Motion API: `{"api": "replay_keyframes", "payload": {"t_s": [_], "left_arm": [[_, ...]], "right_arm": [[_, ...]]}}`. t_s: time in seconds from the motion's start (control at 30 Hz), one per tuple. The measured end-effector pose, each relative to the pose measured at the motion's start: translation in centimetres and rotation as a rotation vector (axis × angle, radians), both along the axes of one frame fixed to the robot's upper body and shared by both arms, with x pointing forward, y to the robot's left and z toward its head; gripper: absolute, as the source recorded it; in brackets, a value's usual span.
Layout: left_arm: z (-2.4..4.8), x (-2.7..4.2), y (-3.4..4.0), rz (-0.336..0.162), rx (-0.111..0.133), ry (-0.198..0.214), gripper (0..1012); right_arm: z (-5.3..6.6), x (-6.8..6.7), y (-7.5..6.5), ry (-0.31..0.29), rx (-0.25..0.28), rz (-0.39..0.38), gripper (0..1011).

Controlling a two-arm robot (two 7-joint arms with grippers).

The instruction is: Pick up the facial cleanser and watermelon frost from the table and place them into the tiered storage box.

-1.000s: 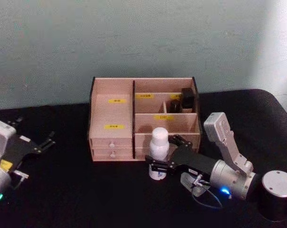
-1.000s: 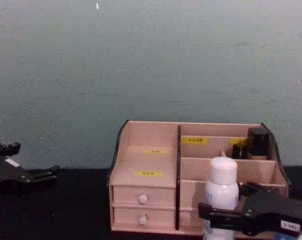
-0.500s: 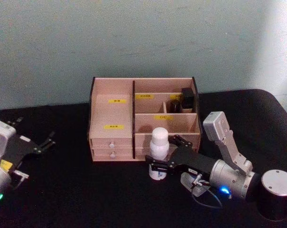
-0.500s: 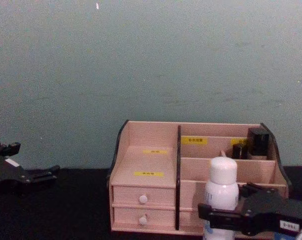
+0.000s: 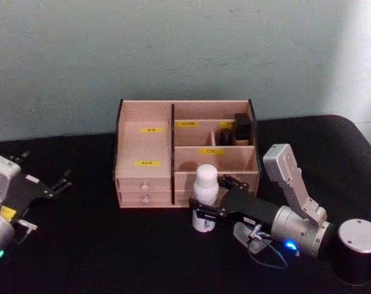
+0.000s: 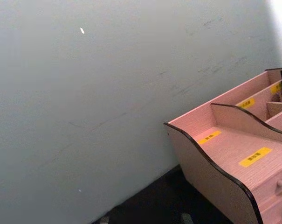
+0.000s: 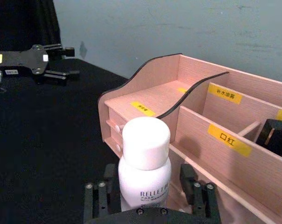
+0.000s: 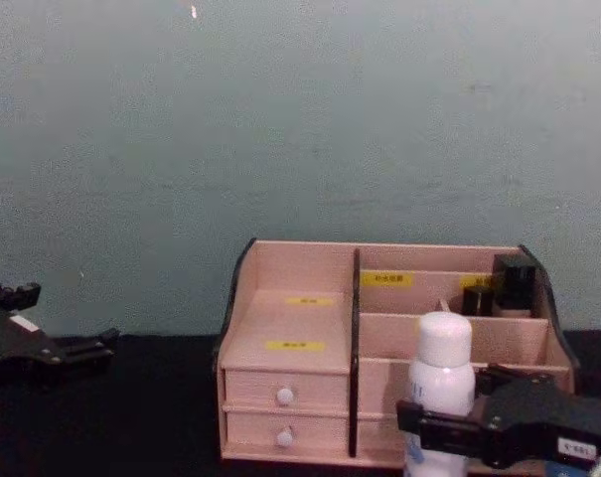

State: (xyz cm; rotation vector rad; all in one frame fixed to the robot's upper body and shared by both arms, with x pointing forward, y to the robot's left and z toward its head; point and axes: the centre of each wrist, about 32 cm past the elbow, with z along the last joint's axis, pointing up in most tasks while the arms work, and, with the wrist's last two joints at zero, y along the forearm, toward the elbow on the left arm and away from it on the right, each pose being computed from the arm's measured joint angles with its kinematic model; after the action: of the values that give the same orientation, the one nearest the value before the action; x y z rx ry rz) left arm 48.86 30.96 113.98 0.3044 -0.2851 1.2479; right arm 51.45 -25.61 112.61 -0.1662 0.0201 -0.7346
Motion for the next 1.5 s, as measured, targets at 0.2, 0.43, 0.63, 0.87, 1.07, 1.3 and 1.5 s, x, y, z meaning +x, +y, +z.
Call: {"api": "replay_keyframes", "payload": {"t_s": [0.2,0.43,0.63,0.87,1.07,1.3,1.5], "left_arm": [[0.00,0.00,0.00,0.000,0.000,0.000,1001],[0.00,0.00,0.00,0.000,0.000,0.000,1001],[0.00,0.00,0.00,0.000,0.000,0.000,1001],[0.00,0.00,0.00,0.000,0.000,0.000,1001],[0.00,0.00,0.00,0.000,0.000,0.000,1001],[0.00,0.00,0.00,0.000,0.000,0.000,1001],[0.00,0.00,0.00,0.000,0.000,0.000,1001]], "right_arm": [[0.0,0.0,0.0,-0.001,0.000,0.000,733],[0.0,0.0,0.0,-0.001,0.000,0.000,594],[0.0,0.0,0.0,-0.001,0.000,0.000,594],[0.2,0.0,-0.1,-0.006,0.000,0.014,594],[1.2,0.0,-0.4,-0.006,0.030,0.052,594],[3.8,0.5,-0.9,-0.030,0.122,0.063,594],[5.9,1.7,-0.7,-0.091,0.195,0.034,594]]}}
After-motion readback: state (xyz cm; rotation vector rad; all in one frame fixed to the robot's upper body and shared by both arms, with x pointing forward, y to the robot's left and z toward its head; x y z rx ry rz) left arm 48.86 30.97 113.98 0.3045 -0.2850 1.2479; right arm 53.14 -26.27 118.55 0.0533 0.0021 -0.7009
